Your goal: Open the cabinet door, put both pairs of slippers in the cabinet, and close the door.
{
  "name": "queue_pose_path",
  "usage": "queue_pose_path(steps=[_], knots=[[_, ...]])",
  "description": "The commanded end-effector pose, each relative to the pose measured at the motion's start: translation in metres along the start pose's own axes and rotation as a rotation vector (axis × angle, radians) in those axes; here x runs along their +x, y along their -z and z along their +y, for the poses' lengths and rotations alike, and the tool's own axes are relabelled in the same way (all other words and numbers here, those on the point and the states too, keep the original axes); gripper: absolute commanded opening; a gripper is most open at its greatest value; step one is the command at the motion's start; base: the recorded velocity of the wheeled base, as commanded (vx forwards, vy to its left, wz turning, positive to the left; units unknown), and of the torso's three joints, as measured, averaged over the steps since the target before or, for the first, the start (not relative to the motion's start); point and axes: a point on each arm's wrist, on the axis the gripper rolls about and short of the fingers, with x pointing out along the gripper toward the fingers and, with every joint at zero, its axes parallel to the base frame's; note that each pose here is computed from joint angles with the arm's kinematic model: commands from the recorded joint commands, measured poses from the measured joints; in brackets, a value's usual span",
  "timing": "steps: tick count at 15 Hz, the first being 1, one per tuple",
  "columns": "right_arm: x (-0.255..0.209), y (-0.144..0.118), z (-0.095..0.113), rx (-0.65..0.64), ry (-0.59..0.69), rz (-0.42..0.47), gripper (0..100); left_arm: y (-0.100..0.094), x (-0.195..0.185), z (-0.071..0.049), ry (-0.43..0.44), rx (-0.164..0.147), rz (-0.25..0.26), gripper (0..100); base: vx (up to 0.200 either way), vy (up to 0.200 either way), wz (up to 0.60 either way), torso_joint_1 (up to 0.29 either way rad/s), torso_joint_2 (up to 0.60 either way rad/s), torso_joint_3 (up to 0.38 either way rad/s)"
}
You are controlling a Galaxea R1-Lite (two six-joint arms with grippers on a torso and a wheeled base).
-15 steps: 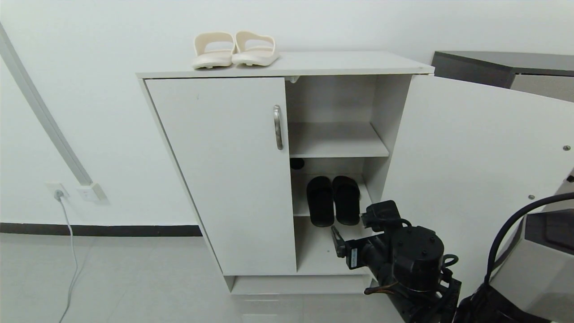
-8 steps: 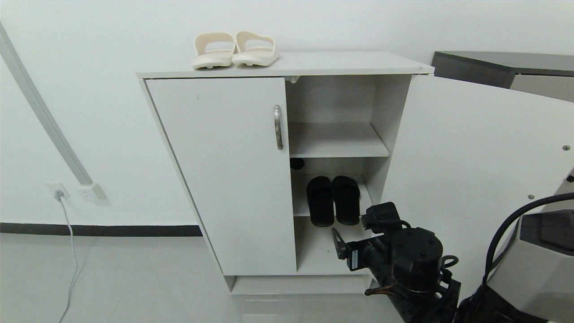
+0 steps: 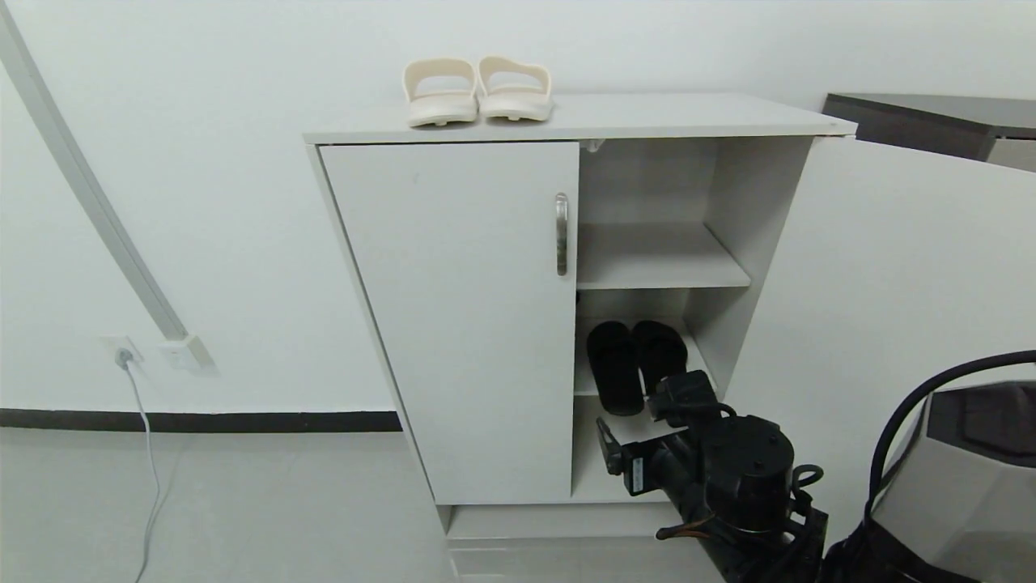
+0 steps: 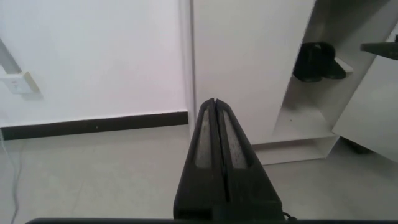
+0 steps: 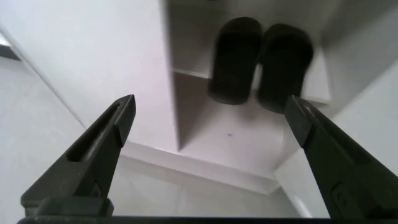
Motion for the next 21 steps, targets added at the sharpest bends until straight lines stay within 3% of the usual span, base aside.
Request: queue_pose_path(steps=[1, 10, 21], knots=[[0.0001, 0.0013, -0.0002, -0.003, 0.000, 0.005, 100, 0.0001, 0.0001, 0.0000, -0.001, 0.000, 0.002, 0, 0.000, 0.200, 0.00, -0.002, 0.00, 0.002], [0.0003, 0.0029, 0.0000, -0.005, -0.005, 0.009, 100, 0.0001, 0.0001, 0.0000, -0.001, -0.003, 0.002, 0, 0.000, 0.200, 0.00, 0.001, 0.00, 0.003], [-0.0018, 0.0032, -0.0002, -0.002, -0.007, 0.001, 100, -0.0001, 0.0001, 0.0002, -0.009, -0.007, 0.001, 0, 0.000, 0.000, 0.00, 0.000, 0.00, 0.000]])
